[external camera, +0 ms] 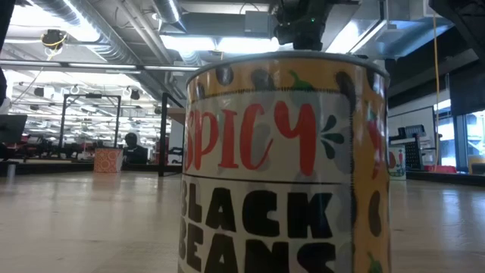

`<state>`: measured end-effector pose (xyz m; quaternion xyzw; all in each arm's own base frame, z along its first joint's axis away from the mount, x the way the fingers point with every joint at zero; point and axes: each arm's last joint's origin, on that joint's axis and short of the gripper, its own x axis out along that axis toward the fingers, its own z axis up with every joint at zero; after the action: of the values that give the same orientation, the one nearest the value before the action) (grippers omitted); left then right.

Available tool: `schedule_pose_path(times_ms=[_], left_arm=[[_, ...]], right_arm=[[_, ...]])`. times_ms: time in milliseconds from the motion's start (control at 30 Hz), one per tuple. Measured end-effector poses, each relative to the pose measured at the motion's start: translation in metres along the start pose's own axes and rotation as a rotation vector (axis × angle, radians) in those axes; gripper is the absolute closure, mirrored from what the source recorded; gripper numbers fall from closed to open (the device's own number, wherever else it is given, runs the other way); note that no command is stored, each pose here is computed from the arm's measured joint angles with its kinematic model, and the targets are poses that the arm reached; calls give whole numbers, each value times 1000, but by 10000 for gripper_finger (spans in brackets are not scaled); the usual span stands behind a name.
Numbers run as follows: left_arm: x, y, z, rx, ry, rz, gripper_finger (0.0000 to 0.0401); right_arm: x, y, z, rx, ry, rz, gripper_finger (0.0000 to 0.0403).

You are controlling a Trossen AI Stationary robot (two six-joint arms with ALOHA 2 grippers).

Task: Pick and place cans onto a shelf
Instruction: Put the canned cherries on the shelf

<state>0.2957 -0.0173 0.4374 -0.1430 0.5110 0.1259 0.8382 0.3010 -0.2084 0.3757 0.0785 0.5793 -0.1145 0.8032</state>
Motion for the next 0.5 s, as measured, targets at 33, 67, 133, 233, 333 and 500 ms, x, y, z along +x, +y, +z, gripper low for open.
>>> schedule_pose_path(times_ms=[33, 67, 133, 233, 333, 500], left_arm=[[0, 0, 0, 0, 0, 0, 401], [0, 0, 0, 0, 0, 0, 401], [0, 0, 0, 0, 0, 0, 401], [0, 0, 0, 0, 0, 0, 401], [0, 0, 0, 0, 0, 0, 401], [0, 0, 0, 0, 0, 0, 401]], right_arm=[[0, 0, 0, -1, 0, 0, 367], [0, 0, 0, -1, 0, 0, 367], [0, 0, 1, -9, -6, -2, 366], [0, 0, 1, -27, -11, -4, 368], [-6, 0, 2, -28, -30, -10, 373], [-28, 2, 4, -36, -101, -35, 377]])
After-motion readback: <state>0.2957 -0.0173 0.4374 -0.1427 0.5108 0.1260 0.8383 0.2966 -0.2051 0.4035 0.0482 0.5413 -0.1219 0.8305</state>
